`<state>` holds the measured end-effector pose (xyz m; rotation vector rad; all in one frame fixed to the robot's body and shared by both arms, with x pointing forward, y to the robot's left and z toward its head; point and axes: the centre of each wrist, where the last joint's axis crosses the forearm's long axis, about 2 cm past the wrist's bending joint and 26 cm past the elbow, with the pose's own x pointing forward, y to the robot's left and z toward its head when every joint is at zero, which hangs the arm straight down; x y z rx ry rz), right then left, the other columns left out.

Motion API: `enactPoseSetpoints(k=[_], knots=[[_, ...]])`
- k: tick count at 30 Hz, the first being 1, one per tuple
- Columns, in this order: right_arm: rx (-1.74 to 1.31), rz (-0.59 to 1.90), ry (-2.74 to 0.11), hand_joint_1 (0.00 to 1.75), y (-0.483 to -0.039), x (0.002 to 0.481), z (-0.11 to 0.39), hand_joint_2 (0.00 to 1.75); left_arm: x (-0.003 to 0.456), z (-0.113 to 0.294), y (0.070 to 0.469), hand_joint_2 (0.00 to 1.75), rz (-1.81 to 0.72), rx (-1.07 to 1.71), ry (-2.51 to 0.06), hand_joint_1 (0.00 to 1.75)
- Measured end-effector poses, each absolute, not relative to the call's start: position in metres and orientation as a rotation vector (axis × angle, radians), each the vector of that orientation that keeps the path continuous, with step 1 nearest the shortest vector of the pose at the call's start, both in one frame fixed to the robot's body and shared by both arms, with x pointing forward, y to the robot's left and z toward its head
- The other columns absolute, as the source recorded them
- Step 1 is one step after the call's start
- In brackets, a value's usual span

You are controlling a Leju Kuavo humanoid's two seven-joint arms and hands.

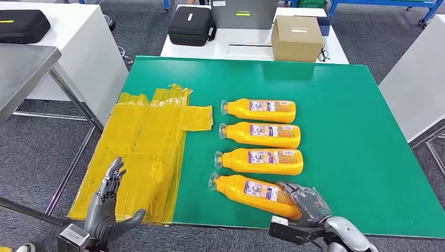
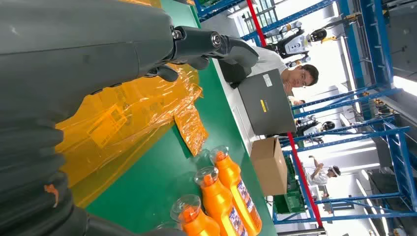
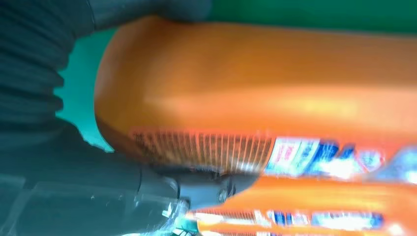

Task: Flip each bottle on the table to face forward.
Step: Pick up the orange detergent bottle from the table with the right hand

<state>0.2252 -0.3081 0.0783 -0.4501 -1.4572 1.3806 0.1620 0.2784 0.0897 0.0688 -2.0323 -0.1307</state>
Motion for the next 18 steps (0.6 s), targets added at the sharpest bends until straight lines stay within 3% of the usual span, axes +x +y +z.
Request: enactPoseSetpoints(k=[9,18], knots=[[-0.388,1.11,-1.653,1.75,-0.308,0.242,0.091,1.75,0.163,0.089,0.277,1.75,-0.123,0.064,-2.034,0.0],[-0.283,1.017,-1.744,1.75,-0.3,0.252,0.096,1.75,0.168,0.091,0.274,1.75,-0.131,0.039,-2.041,0.0]])
